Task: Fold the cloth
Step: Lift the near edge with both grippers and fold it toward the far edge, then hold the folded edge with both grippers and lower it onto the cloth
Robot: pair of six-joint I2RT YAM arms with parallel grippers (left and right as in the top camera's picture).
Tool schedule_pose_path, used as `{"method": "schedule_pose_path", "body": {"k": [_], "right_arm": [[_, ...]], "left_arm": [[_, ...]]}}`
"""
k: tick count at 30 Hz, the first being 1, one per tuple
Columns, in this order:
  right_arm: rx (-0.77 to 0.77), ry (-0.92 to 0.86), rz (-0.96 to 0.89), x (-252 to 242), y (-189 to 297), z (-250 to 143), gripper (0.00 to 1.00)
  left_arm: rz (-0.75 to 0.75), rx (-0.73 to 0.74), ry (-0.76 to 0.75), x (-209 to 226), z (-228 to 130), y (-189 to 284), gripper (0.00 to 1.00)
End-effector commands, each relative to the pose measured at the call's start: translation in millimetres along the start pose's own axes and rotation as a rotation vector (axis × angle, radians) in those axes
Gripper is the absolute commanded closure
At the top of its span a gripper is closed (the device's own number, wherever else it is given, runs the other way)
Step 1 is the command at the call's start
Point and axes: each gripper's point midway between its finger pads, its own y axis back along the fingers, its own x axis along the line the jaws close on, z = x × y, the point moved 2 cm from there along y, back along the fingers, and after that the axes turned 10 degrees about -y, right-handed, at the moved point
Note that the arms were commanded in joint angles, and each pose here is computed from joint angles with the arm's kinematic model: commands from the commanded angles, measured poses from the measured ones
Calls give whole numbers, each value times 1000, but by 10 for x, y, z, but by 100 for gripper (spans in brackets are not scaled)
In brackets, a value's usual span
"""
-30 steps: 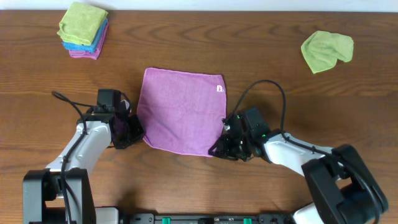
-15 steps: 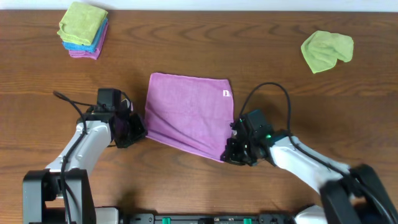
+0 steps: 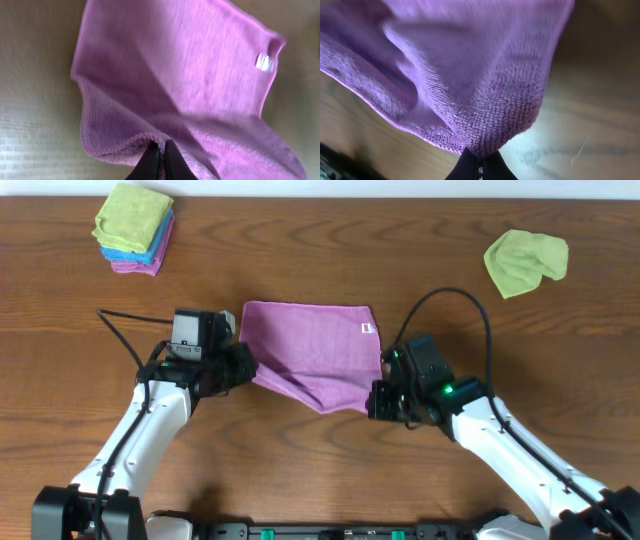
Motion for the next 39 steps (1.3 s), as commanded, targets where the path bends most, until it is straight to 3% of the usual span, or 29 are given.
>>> {"method": "schedule_pose_path", "body": {"k": [1, 9, 19, 31, 39], "right_arm": [[-119, 20, -25, 68, 126, 286, 99], [-181, -17, -11, 82, 69, 661, 99], [-181, -30, -25, 173, -203, 1148, 98], [-211, -35, 46, 344, -421, 1980, 98], [-88, -39, -6, 257, -462, 1792, 99]], "left_arm": [[36, -78, -7, 12, 187, 45, 94], [43, -254, -15, -4, 587, 35, 94], [33, -289, 5, 110, 882, -328, 94], [29, -316, -6, 76, 1664, -686, 94], [59, -139, -27, 153, 1408, -722, 94]]}}
